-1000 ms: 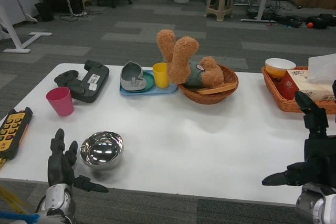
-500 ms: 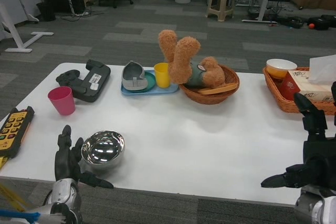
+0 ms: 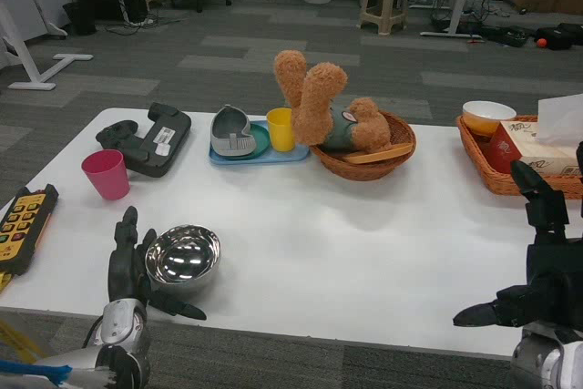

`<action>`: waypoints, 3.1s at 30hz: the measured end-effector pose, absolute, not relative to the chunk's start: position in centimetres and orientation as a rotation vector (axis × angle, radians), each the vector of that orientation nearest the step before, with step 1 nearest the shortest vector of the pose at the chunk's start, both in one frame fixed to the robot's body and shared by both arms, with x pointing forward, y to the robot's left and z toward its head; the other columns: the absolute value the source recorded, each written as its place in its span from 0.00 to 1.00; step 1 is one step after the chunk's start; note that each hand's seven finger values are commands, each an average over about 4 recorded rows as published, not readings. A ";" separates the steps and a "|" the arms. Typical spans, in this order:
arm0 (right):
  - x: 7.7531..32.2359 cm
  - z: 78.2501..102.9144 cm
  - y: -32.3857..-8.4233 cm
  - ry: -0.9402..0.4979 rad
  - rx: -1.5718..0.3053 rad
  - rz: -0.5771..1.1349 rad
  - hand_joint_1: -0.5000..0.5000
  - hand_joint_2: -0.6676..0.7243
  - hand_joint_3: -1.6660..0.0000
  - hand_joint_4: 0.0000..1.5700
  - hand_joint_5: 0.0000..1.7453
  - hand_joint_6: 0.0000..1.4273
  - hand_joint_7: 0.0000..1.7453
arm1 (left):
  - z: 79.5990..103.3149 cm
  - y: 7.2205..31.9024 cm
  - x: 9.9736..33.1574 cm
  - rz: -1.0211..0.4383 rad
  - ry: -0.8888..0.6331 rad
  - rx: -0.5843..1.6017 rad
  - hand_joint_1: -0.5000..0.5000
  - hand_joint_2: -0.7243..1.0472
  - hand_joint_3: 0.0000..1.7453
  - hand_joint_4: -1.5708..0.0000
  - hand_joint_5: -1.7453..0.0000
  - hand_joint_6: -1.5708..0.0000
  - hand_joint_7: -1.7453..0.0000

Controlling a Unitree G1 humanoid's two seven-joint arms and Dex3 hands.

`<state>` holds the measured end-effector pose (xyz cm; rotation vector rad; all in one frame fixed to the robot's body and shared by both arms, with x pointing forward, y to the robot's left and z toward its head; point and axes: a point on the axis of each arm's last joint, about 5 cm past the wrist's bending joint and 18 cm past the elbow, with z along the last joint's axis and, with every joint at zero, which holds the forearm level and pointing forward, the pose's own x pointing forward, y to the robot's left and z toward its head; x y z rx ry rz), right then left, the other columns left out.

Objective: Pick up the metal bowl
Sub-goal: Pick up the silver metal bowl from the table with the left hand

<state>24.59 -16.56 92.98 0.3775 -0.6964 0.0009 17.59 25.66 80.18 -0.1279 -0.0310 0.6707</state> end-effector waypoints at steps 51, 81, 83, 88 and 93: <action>24.6 93.0 -16.6 -0.696 0.378 -0.001 0.67 0.95 0.88 0.21 0.39 0.00 0.32 | 80.8 25.7 18.8 0.600 -0.022 -0.090 0.00 1.00 0.12 0.07 0.00 0.00 0.04; 24.5 92.9 -16.7 -0.693 0.377 -0.001 0.69 0.95 0.87 0.20 0.39 0.00 0.32 | 85.5 26.3 22.5 0.511 -0.351 -0.036 0.00 1.00 0.35 0.00 0.00 0.00 0.04; 24.5 92.9 -16.7 -0.693 0.377 -0.002 0.70 0.95 0.88 0.20 0.39 0.00 0.32 | 85.5 26.2 22.5 0.510 -0.351 -0.038 0.00 1.00 0.35 0.00 0.00 0.00 0.04; 24.5 92.8 -16.7 -0.692 0.377 -0.002 0.70 0.95 0.88 0.20 0.39 0.00 0.32 | 85.6 26.3 22.5 0.519 -0.368 -0.057 0.00 1.00 0.35 0.07 0.00 0.15 0.04; 24.4 92.8 -16.7 -0.691 0.377 -0.003 0.69 0.95 0.89 0.20 0.37 0.00 0.32 | 86.3 26.7 22.3 0.480 -0.400 -0.040 0.00 1.00 0.17 0.95 0.28 0.94 0.48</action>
